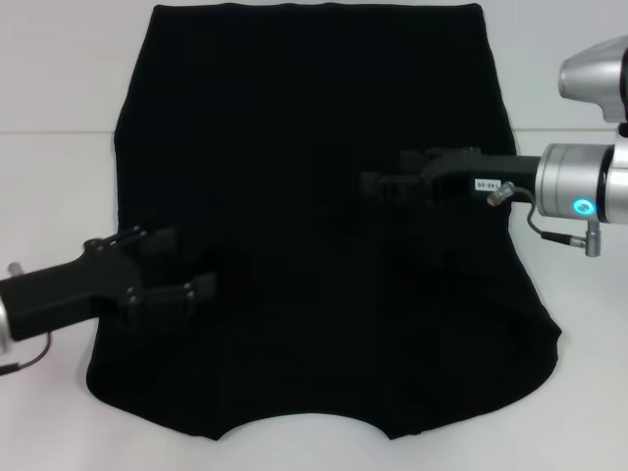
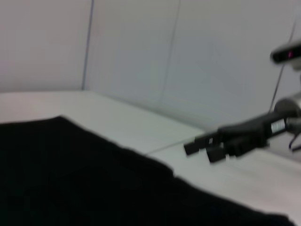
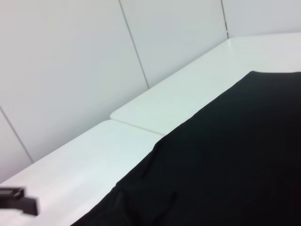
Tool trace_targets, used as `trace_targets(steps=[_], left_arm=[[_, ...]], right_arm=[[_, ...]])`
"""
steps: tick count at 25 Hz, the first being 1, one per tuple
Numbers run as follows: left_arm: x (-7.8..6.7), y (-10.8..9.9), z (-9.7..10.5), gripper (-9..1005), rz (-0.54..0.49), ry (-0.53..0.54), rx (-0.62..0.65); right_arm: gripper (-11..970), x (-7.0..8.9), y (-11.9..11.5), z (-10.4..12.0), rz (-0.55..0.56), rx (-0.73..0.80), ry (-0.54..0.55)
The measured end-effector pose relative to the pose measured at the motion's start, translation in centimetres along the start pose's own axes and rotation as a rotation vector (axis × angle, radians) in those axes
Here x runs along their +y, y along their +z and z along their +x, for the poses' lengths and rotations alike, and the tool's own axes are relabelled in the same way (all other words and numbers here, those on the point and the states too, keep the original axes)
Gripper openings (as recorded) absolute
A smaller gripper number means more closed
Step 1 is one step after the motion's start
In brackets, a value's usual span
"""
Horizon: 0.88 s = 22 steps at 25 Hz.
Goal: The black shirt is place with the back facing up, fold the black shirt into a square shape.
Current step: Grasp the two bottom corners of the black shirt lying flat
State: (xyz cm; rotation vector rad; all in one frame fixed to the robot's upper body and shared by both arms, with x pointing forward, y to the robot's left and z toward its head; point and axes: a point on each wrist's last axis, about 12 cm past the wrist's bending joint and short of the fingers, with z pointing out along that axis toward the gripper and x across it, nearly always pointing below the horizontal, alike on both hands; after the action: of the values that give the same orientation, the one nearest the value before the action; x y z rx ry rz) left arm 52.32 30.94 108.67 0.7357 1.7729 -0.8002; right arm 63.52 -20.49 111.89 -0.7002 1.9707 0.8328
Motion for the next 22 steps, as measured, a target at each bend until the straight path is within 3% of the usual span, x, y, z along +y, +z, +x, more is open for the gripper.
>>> trace_targets(steps=[12,22], left_arm=[[0.3,-5.2,2.8,919,-0.098,-0.019,0.184],[0.7,-5.1,4.1,900,-0.145,-0.011,0.315]], right_arm=[[885,0.8,2.0,-1.2,-0.017,-0.030,-0.011],[884,2.9,2.5,-1.0,-0.166,0.034,-0.062]])
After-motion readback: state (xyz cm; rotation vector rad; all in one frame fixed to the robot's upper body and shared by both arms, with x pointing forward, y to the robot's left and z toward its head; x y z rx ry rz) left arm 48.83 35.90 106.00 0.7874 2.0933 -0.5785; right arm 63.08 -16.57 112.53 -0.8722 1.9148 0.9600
